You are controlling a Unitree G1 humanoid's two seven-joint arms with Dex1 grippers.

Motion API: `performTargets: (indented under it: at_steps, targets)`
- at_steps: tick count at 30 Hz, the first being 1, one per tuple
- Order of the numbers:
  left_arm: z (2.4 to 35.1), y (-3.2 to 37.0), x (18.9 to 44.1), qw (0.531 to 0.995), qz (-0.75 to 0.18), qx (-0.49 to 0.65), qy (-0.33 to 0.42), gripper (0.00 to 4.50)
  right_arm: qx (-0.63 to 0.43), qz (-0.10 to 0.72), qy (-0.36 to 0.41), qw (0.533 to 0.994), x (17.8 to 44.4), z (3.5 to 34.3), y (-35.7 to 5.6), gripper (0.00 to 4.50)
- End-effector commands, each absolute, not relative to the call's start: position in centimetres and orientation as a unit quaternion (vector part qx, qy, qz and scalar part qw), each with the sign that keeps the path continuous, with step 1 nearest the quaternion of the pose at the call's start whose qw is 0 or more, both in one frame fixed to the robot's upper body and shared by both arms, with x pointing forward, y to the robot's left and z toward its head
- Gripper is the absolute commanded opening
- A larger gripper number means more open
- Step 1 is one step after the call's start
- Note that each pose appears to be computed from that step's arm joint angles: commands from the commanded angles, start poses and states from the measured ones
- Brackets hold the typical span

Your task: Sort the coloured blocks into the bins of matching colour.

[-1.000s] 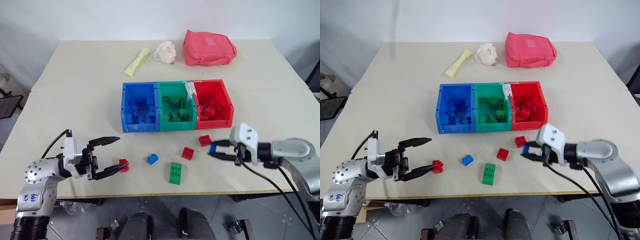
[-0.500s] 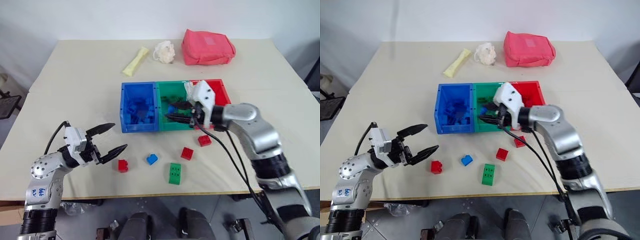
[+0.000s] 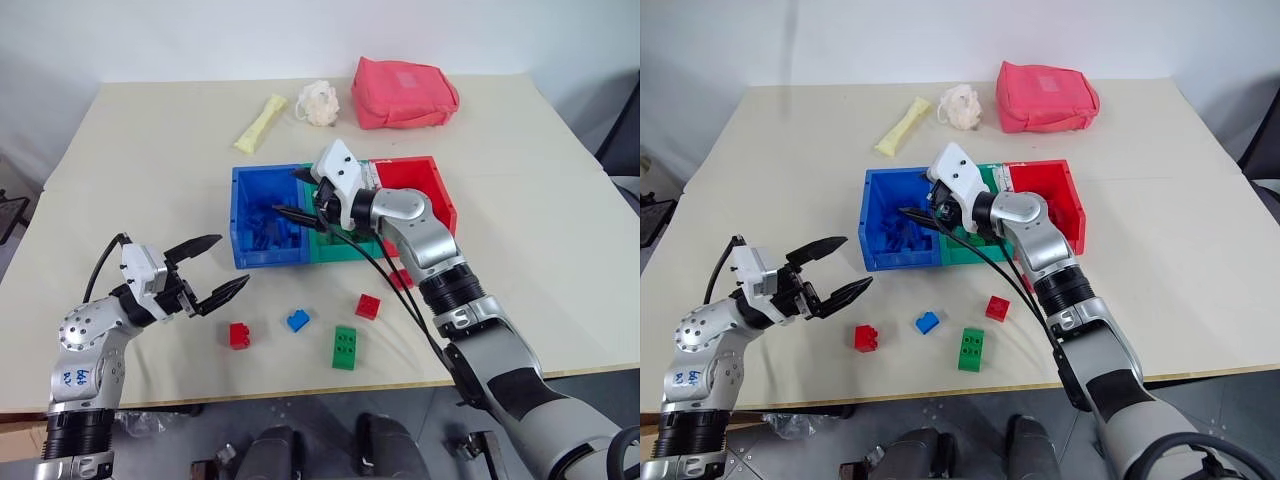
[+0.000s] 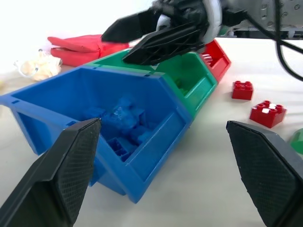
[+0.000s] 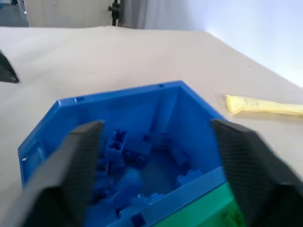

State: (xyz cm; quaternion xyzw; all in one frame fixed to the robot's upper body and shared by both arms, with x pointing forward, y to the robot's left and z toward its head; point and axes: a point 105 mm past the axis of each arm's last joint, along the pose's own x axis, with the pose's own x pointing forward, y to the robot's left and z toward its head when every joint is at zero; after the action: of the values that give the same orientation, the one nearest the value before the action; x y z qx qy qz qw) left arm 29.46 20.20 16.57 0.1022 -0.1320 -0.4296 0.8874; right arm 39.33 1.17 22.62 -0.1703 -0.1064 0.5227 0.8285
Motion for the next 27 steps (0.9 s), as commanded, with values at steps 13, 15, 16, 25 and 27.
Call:
performTargets:
  at_steps: [13, 15, 16, 25, 27]
  targets:
    - [15.0, 19.2, 27.7, 0.818, -0.540, 0.165, -0.106, 4.50, -0.221, 0.582, -0.099, 0.776, 33.1, 22.1, -6.5, 4.45]
    - [14.2, 19.1, 27.4, 0.809, -0.556, 0.171, -0.083, 4.50, -0.238, 0.581, -0.057, 0.776, 32.1, 20.7, -9.0, 4.45]
    - [14.0, 19.0, 27.3, 0.807, -0.561, 0.169, -0.077, 4.50, -0.244, 0.583, -0.033, 0.774, 31.4, 19.9, -10.2, 4.45]
    - [13.4, 18.5, 26.4, 0.789, -0.597, 0.134, -0.058, 4.50, -0.245, 0.509, 0.127, 0.815, 26.9, 16.4, -19.8, 4.45]
    - [13.5, 18.4, 26.2, 0.788, -0.600, 0.127, -0.057, 4.50, -0.244, 0.488, 0.154, 0.824, 26.0, 15.9, -21.5, 4.45]
